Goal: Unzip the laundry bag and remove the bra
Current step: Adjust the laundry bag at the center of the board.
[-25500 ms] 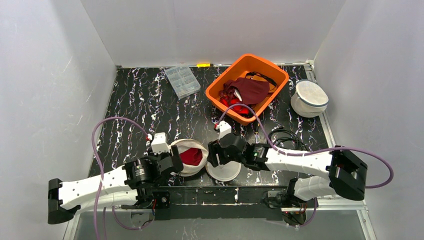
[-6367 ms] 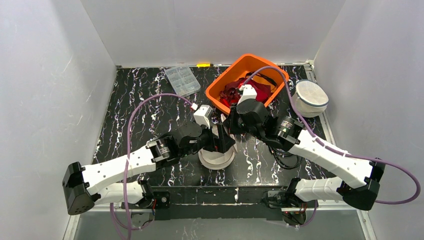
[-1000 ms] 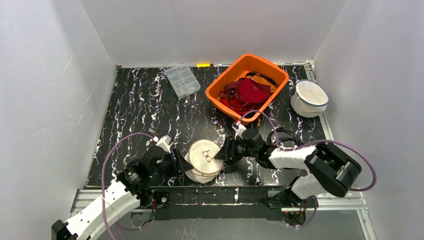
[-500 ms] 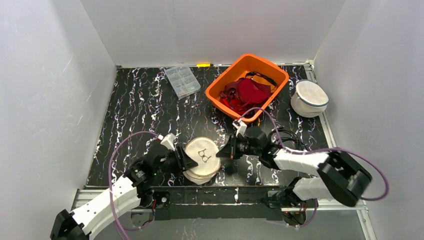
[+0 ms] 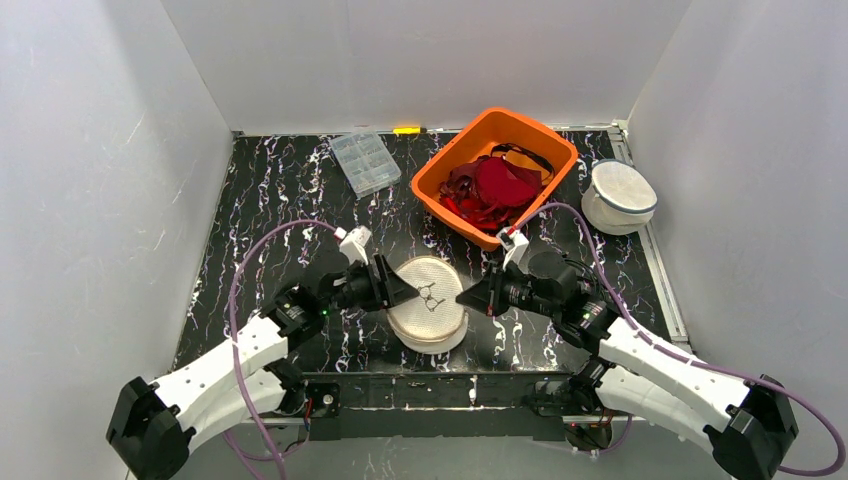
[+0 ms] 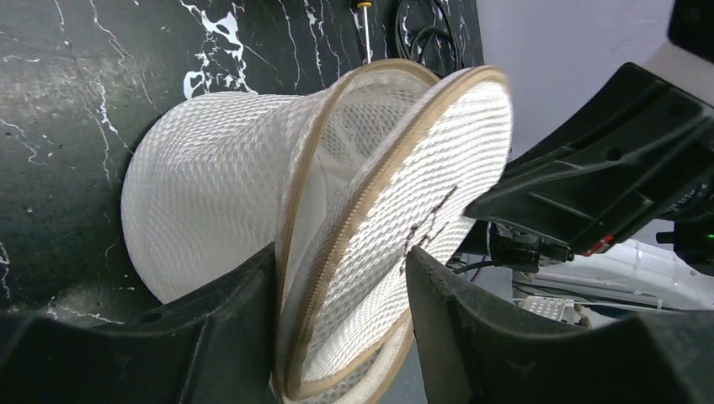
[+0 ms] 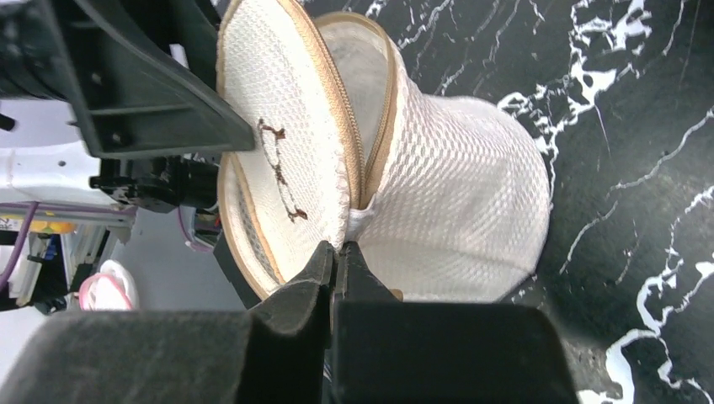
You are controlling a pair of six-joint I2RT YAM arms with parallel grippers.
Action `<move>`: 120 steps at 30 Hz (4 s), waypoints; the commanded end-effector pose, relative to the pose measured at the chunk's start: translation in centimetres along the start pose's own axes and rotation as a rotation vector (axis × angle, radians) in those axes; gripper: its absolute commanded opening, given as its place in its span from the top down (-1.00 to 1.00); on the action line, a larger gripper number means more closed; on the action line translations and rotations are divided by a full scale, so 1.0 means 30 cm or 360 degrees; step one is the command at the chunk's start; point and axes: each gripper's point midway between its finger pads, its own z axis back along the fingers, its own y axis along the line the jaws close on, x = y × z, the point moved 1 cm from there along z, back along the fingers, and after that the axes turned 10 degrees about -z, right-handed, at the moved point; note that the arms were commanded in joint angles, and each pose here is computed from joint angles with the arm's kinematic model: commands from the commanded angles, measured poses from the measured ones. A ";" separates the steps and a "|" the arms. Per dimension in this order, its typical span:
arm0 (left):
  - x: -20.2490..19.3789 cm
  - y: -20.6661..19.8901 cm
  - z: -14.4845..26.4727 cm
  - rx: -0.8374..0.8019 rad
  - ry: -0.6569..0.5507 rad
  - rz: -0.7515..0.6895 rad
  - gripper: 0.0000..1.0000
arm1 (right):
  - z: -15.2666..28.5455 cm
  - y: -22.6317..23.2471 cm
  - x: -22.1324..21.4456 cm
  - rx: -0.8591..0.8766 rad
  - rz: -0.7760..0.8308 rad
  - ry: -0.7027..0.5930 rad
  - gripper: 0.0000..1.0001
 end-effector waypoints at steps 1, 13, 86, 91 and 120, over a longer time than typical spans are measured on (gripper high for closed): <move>-0.031 0.040 0.049 0.0113 0.0062 -0.0083 -0.05 | 0.012 -0.044 -0.028 -0.0076 0.0004 0.0047 0.97; -0.193 0.067 0.154 0.0019 0.0149 0.0144 -0.03 | 0.005 -0.081 -0.037 -0.0058 -0.0071 -0.0055 0.97; -0.097 0.042 -0.040 0.0127 0.0250 -0.0096 0.13 | -0.038 -0.264 -0.124 -0.0500 -0.0120 0.0190 -0.24; -0.057 0.012 -0.004 0.0127 0.0197 -0.0134 0.13 | 0.021 -0.169 -0.030 -0.0487 0.0010 0.0117 -0.35; -0.273 0.232 -0.178 0.0424 0.0497 -0.0090 0.47 | -0.145 -0.368 -0.255 -0.0617 0.0002 0.0252 0.31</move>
